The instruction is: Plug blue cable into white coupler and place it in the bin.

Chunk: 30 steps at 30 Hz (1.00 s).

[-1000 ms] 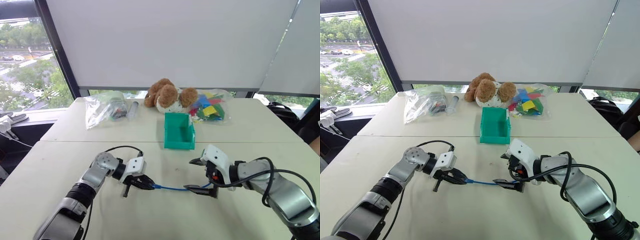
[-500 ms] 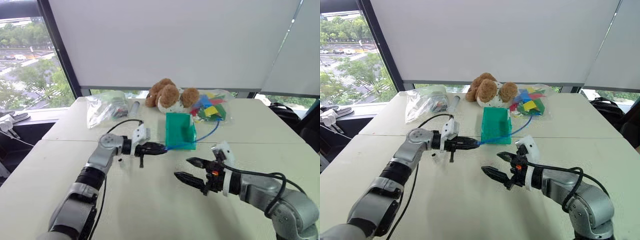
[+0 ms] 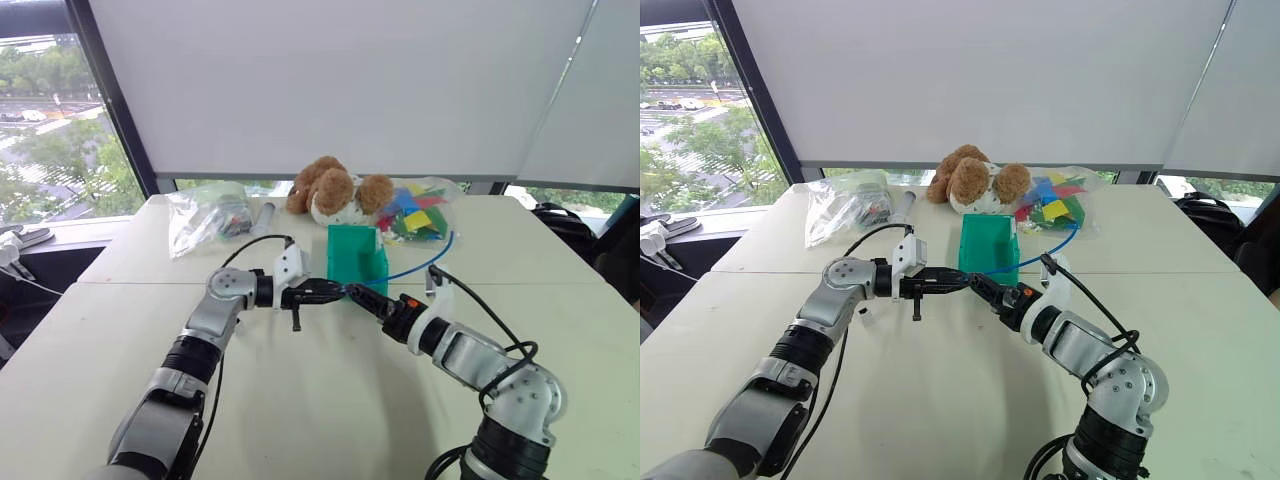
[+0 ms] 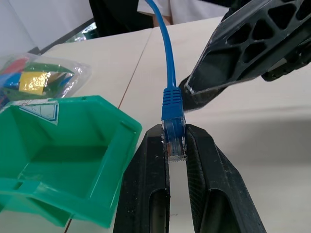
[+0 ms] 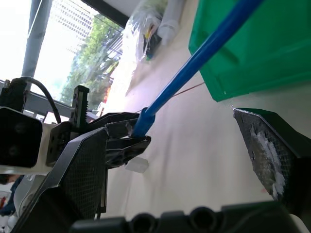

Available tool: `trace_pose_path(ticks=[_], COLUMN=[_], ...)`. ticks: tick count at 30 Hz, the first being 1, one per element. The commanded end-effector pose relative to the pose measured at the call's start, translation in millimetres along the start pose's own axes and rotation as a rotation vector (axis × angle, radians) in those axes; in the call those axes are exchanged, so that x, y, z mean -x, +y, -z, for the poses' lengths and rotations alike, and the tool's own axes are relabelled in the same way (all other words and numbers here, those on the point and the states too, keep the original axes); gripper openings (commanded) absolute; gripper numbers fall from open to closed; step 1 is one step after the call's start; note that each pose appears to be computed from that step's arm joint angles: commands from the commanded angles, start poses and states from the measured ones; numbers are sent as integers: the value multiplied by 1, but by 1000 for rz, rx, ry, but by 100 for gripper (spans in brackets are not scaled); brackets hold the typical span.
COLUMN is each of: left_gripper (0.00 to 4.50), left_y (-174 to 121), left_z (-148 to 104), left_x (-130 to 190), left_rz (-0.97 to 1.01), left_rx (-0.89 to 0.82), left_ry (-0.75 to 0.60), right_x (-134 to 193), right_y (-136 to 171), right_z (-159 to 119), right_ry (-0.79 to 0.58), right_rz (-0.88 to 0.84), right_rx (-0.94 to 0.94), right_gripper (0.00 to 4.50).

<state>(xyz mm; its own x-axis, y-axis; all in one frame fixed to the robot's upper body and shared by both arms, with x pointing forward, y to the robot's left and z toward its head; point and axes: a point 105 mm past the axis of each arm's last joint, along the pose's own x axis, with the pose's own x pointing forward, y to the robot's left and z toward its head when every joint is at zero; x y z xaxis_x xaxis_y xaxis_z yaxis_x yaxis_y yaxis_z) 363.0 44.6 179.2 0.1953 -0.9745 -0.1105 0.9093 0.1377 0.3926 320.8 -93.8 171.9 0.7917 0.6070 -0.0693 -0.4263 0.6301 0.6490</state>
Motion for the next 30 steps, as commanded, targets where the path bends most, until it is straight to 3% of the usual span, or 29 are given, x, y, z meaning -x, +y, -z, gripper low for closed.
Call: trace_pose_path(ticks=[1, 4, 7, 14, 20, 29, 30], left_gripper=[3, 3, 0, 0, 0, 444, 448], left_y=[-1, -3, -3, 0, -1, -2, 0], left_z=[-9, -8, -8, -9, -7, 1, 1], left_x=[-1, 0, 0, -2, -1, 40, 48], left_rz=[-3, -6, -9, -19, -11, 0, -11], left_rx=[-54, -53, -53, -51, -45, 11, 13], left_ry=[-19, -19, -17, -19, -5, 97, 116], right_x=[-5, -8, -9, -12, -13, -6, -4], right_y=[15, 16, 18, 25, 27, 32, 33], right_z=[-8, -8, -9, -3, -6, -27, -28], right_ry=[-32, -35, -35, -4, -19, -49, -37], right_rz=[-56, -63, -70, -99, -104, -119, -121], right_rx=[9, -2, -3, 9, 9, 107, 160], right_gripper=[450, 450, 366, 10, 4, 0, 0])
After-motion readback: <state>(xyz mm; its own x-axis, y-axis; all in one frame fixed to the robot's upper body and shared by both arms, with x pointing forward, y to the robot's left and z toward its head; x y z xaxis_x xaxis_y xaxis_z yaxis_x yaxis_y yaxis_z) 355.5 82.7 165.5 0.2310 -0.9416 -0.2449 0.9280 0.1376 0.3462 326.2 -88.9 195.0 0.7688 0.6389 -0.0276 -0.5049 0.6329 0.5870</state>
